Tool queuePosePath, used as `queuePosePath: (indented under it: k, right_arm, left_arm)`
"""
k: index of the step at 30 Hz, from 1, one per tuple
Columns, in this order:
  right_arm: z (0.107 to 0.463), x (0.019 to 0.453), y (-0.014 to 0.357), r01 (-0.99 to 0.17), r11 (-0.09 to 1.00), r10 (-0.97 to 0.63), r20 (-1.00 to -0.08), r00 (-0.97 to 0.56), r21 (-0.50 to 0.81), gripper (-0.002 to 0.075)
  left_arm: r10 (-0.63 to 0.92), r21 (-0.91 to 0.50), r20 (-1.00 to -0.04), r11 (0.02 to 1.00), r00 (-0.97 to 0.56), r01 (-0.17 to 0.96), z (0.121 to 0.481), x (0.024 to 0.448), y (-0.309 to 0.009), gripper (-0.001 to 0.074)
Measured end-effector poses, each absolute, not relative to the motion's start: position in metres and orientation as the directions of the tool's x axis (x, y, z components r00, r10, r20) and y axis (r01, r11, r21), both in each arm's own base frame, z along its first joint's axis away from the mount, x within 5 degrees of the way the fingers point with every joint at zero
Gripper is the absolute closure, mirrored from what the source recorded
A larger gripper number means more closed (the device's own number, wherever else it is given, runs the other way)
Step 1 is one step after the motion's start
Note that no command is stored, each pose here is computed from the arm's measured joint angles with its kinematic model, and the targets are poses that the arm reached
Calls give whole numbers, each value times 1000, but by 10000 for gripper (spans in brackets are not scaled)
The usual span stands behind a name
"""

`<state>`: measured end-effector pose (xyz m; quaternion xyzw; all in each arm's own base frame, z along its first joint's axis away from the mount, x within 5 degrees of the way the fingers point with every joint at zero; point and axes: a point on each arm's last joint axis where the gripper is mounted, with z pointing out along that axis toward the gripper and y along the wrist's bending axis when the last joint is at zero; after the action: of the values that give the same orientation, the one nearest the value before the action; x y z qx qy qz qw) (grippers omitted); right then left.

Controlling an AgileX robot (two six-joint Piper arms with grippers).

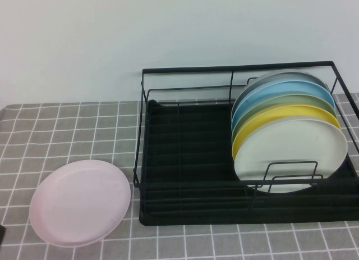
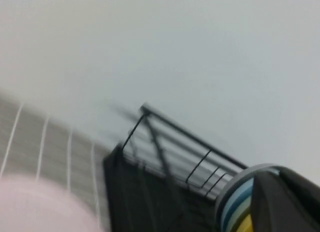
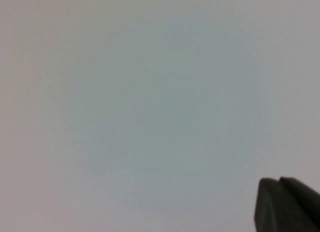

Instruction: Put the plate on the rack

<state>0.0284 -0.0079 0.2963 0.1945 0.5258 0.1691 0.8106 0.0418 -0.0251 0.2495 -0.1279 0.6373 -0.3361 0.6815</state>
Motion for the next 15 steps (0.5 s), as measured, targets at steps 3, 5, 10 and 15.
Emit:
queuePosePath:
  k: [3,5,10,15]
  right_arm:
    - [318,23,-10,-45,894,417,-793,444,445,729]
    - [331,24,-7,-30,931,340,-832,439,365,729]
    - [358,44,4,-25,998,61,-946,319,57,729]
    - [361,76,12,-130,991,48,-984,173,25,729]
  left_arm:
    - [-548,-502,-835,798,54,332,273,34,-25,735]
    - [-472,-408,-873,845,124,346,290,28,-25,735]
    - [-243,-165,-949,925,200,341,322,23,-29,735]
    - [-131,-82,-984,937,124,339,342,41,-31,735]
